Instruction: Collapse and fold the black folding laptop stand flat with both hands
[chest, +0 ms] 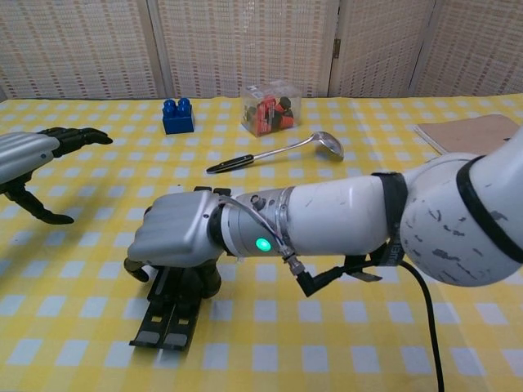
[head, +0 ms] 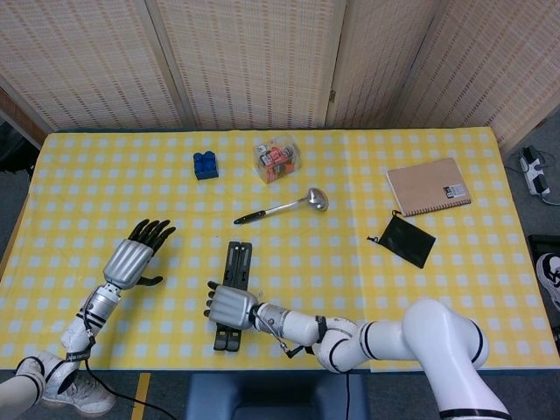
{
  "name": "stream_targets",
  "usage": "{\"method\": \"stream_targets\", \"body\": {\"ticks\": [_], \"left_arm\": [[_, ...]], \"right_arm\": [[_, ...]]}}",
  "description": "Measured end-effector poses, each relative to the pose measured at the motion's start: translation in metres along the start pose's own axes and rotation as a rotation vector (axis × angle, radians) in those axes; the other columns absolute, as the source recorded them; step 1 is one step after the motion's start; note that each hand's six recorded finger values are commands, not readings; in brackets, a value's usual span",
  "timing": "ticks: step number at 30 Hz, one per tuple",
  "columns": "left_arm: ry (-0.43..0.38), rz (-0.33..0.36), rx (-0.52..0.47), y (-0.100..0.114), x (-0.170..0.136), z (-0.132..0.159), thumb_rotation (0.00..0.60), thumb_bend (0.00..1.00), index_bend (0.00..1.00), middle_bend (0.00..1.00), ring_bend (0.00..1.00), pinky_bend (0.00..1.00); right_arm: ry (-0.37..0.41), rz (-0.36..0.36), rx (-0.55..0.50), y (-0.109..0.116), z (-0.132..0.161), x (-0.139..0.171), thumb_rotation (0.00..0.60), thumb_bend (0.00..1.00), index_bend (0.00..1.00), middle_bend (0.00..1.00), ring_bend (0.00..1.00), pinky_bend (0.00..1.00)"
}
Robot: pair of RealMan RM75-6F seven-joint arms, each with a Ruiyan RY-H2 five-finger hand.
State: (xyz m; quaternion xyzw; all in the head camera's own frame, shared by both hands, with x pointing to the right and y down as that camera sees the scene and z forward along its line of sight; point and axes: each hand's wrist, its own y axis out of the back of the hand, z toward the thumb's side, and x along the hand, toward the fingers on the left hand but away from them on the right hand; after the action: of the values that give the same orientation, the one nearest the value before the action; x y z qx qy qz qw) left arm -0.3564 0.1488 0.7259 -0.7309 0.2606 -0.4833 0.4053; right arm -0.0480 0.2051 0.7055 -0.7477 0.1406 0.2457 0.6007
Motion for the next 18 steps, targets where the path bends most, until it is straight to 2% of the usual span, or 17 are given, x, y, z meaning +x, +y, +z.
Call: {"method": "stream_targets", "body": {"ticks": [9, 11, 12, 14, 17, 18], "left_arm": [[-0.003, 0.001, 0.004, 0.0, 0.001, 0.001, 0.6, 0.05, 0.01, 0.05, 0.0, 0.0], [-0.004, 0.004, 0.003, 0.002, 0.001, 0.002, 0.6, 0.05, 0.01, 0.05, 0.0, 0.0], [-0.005, 0.005, 0.003, 0.002, 0.001, 0.002, 0.6, 0.05, 0.01, 0.05, 0.0, 0.0], [-0.007, 0.006, 0.0, 0.003, 0.001, 0.003, 0.6, 0.05, 0.01, 0.05, 0.0, 0.0], [-0.008, 0.004, -0.018, 0.004, 0.001, 0.005, 0.6, 0.05, 0.01, 0.05, 0.0, 0.0], [-0.009, 0.003, -0.022, 0.004, 0.001, 0.005, 0.6, 0.05, 0.01, 0.05, 0.0, 0.0]], "right_arm": [[-0.018, -0.073, -0.002, 0.002, -0.005, 0.004, 0.6, 0.25, 0.59, 0.59, 0.49, 0.23], [-0.018, -0.087, -0.005, 0.002, -0.006, 0.005, 0.6, 0.25, 0.61, 0.61, 0.49, 0.24], [-0.018, -0.091, -0.007, 0.002, -0.006, 0.006, 0.6, 0.25, 0.6, 0.58, 0.47, 0.24], [-0.017, -0.091, -0.017, 0.001, -0.007, 0.008, 0.6, 0.25, 0.48, 0.47, 0.41, 0.22], [-0.012, -0.076, -0.03, -0.001, -0.007, 0.012, 0.6, 0.25, 0.11, 0.2, 0.23, 0.14], [-0.012, -0.073, -0.037, -0.001, -0.007, 0.013, 0.6, 0.25, 0.04, 0.13, 0.18, 0.11]]}}
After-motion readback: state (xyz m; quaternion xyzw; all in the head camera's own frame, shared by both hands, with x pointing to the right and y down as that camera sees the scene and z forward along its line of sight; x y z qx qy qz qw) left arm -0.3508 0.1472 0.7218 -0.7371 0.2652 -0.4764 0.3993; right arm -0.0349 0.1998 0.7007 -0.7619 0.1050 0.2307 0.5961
